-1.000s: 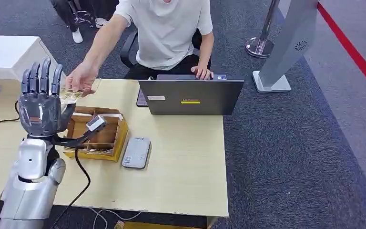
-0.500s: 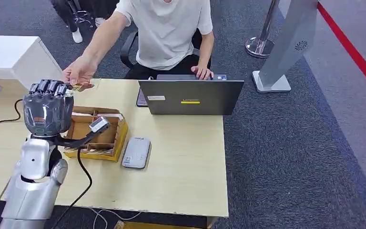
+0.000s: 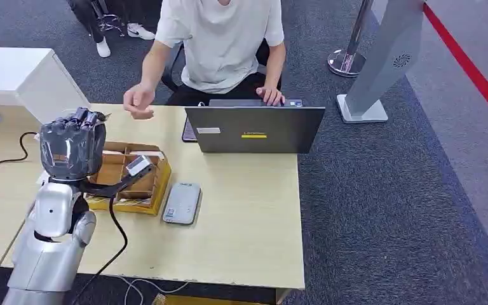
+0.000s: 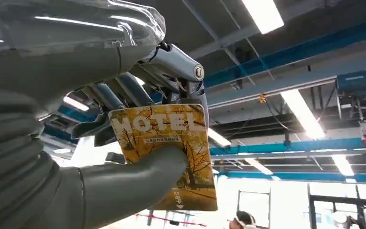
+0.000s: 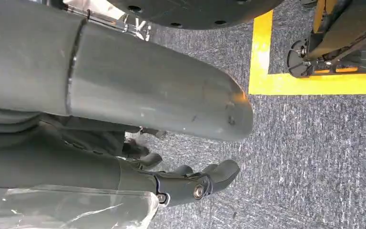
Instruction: Pass the card to the sensor for recognition and then transmit it.
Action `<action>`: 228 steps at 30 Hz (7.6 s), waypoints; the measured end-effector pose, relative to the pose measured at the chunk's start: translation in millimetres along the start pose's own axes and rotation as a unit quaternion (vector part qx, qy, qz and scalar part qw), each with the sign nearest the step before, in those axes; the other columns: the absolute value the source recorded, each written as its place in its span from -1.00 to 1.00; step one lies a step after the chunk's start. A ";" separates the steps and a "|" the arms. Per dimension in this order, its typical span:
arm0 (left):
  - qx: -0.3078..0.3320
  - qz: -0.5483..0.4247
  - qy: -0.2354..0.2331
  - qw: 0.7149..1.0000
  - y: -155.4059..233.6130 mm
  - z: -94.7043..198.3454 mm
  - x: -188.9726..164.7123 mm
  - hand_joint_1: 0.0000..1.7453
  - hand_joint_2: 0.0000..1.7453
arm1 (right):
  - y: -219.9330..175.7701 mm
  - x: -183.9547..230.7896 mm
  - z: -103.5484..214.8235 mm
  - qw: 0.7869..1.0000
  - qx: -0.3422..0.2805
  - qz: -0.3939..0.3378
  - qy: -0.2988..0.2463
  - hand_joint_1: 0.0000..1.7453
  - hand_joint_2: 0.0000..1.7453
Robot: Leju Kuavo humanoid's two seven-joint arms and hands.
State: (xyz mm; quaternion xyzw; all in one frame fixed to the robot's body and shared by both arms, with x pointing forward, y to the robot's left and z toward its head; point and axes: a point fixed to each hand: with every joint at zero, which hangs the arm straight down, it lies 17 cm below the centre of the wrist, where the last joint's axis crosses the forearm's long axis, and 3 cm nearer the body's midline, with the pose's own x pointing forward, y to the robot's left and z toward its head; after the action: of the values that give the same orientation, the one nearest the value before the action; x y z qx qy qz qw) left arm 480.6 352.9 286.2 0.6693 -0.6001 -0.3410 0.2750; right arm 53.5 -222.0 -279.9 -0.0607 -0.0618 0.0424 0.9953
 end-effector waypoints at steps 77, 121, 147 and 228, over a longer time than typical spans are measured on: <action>-0.409 0.200 -0.019 0.890 -162.1 169.8 146.9 1.00 1.00 | 0.7 7.9 -0.1 0.999 0.019 0.029 -0.030 -1.00 -1.00; -0.161 0.019 0.060 0.985 -52.4 -47.0 -3.9 1.00 1.00 | -2.6 5.4 -0.9 0.999 0.020 0.038 -0.027 -1.00 -1.00; -0.175 0.006 0.061 0.983 -57.6 -47.9 -15.7 -1.00 1.00 | -4.2 7.9 -1.2 0.999 0.018 0.038 -0.029 -1.00 -1.00; -0.277 -0.001 0.025 0.960 -118.2 157.0 3.9 -1.00 1.00 | 0.1 3.4 0.0 1.000 0.003 -0.019 -0.010 -1.00 -1.00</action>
State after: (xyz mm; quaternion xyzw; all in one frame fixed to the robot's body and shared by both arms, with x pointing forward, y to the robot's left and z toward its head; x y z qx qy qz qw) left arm 430.2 370.6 97.0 0.5761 -0.4739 -0.4773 0.4645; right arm 56.9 -221.6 -279.5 -0.0560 -0.0723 0.0247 0.9955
